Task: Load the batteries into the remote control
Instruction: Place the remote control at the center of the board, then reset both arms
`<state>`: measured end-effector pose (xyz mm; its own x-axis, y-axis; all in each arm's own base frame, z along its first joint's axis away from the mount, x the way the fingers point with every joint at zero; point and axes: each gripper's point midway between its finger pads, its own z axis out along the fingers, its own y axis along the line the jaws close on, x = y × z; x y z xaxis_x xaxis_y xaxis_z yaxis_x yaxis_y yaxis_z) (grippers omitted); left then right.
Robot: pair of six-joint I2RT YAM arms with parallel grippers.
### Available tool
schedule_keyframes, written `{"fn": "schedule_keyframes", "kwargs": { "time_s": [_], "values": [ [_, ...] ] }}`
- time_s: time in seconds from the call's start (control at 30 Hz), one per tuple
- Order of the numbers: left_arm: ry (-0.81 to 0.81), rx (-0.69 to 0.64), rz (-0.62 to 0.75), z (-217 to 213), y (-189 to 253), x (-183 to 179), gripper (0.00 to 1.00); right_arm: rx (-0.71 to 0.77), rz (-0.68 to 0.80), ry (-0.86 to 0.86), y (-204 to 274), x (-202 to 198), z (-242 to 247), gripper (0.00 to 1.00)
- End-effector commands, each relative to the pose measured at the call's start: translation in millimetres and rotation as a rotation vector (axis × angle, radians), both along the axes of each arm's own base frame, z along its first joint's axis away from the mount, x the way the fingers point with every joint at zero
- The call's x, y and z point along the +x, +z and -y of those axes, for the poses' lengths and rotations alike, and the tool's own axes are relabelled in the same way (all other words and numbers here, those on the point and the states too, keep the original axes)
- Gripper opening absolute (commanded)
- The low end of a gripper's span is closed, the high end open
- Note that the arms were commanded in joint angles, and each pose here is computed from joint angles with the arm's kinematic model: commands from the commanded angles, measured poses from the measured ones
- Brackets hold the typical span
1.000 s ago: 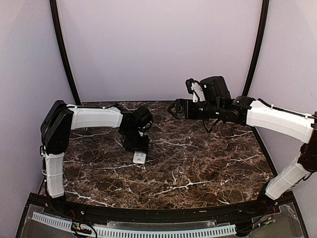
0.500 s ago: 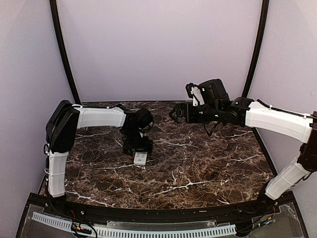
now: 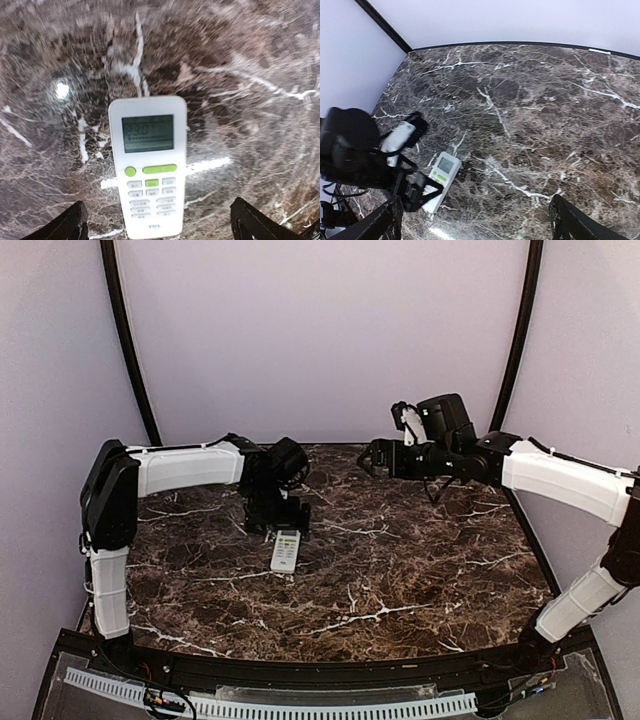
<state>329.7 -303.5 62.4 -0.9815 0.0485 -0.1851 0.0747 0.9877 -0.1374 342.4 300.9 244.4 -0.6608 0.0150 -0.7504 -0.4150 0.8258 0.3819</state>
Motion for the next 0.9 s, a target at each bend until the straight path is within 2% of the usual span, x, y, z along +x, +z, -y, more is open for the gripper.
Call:
{"fn": "schedule_keyframes", "kwargs": {
  "time_s": [0.0,0.07,0.2,0.3,0.4,0.43,0.47,0.63,0.73,0.87],
  "values": [
    [-0.014,-0.066,0.298,-19.5,114.6,31.5,0.99,0.042,0.058,-0.03,19.7,13.5,40.9,0.99],
    [0.023,-0.075,0.406,-50.8,152.9,45.3,0.99,0.05,0.092,-0.07,26.4,19.0,70.6,0.99],
    [0.107,-0.032,0.527,-120.4,180.9,59.0,0.99,0.055,0.152,-0.209,26.9,22.9,152.2,0.99],
    [0.184,0.013,0.593,-169.6,180.9,58.0,0.99,0.039,0.181,-0.282,13.4,13.2,199.8,0.99],
    [0.277,0.027,0.665,-218.9,172.3,49.1,0.99,0.038,0.205,-0.305,2.6,-3.6,225.6,0.99],
    [0.281,0.042,0.646,-227.4,155.0,42.4,0.99,0.036,0.208,-0.325,-1.1,-8.1,232.4,0.99],
    [0.31,0.033,0.698,-238.0,164.6,43.4,0.99,0.033,0.213,-0.344,-5.6,-12.7,237.9,0.99],
    [0.286,0.119,0.801,-257.5,163.2,39.0,0.99,0.075,0.284,-0.427,-11.6,-29.1,250.7,0.98],
    [0.265,0.133,0.823,-258.1,163.8,40.3,0.99,0.096,0.334,-0.469,-8.7,-35.8,257.0,0.99],
    [0.236,0.109,0.813,-251.2,160.3,42.5,0.99,0.103,0.382,-0.435,0.3,-40.3,252.5,0.99]
  ]
}}
